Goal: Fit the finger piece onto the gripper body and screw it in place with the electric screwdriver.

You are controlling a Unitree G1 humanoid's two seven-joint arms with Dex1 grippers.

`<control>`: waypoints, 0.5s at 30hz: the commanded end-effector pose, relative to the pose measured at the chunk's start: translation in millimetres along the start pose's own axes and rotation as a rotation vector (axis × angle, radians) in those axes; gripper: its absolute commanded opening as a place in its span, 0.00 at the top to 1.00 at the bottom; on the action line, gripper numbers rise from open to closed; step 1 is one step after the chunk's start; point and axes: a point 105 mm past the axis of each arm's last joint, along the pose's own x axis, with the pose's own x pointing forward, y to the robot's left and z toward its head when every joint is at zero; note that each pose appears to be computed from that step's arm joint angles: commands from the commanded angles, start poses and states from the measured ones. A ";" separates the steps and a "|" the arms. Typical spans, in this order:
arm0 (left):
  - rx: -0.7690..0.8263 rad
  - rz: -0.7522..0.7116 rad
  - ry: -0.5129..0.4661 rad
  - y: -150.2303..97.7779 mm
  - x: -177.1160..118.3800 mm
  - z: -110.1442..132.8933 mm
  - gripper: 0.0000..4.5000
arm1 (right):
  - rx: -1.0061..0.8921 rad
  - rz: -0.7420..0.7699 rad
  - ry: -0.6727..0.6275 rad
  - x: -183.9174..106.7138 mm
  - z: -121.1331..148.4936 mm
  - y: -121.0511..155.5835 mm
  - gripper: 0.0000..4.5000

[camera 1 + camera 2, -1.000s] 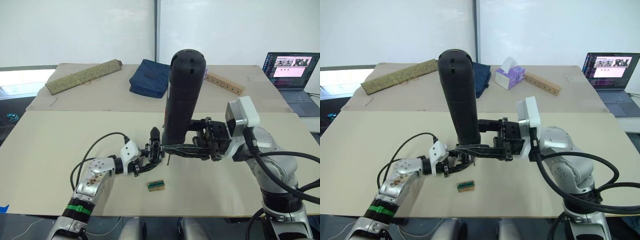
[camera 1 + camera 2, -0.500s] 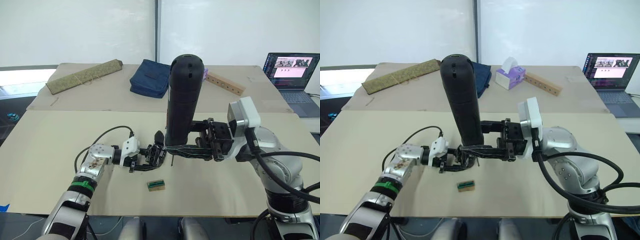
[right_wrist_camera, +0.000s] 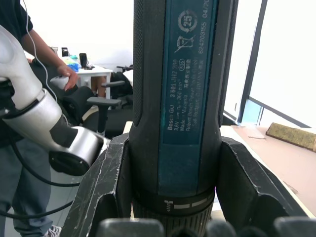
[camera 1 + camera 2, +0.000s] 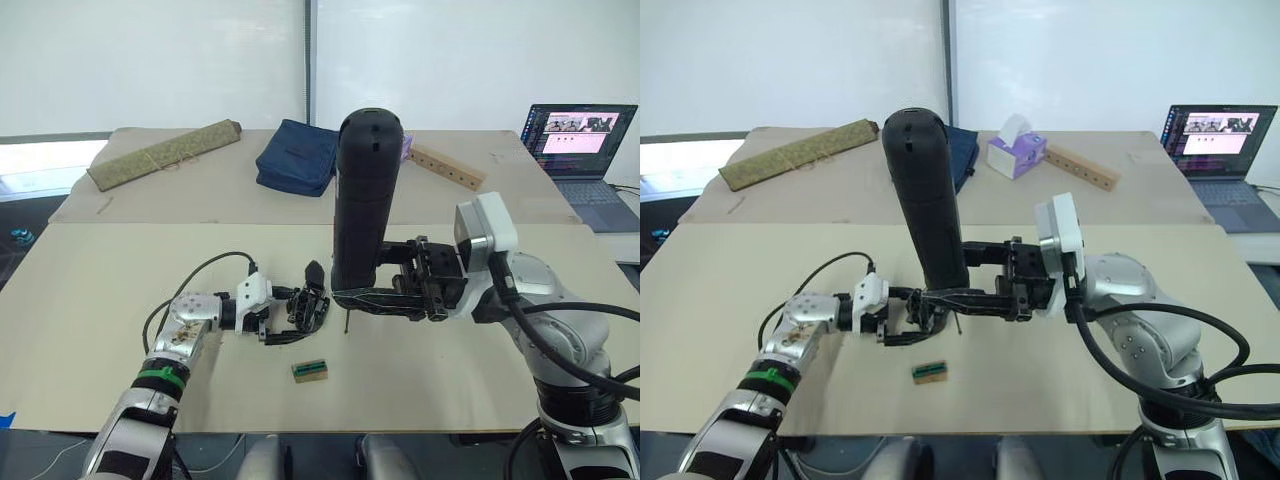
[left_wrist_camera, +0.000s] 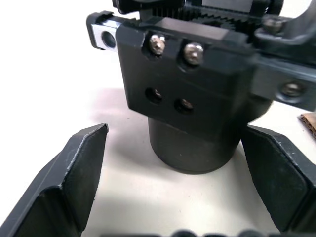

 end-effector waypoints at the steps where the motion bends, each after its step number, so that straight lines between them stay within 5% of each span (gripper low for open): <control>1: -0.035 0.068 -0.014 -7.7 -6.0 -4.0 0.00 | -0.065 0.006 -0.042 -1.1 16.6 3.8 0.57; 15: -0.129 0.118 -0.025 -34.0 20.4 2.7 0.00 | -0.070 0.000 -0.045 -0.2 18.3 -0.9 0.57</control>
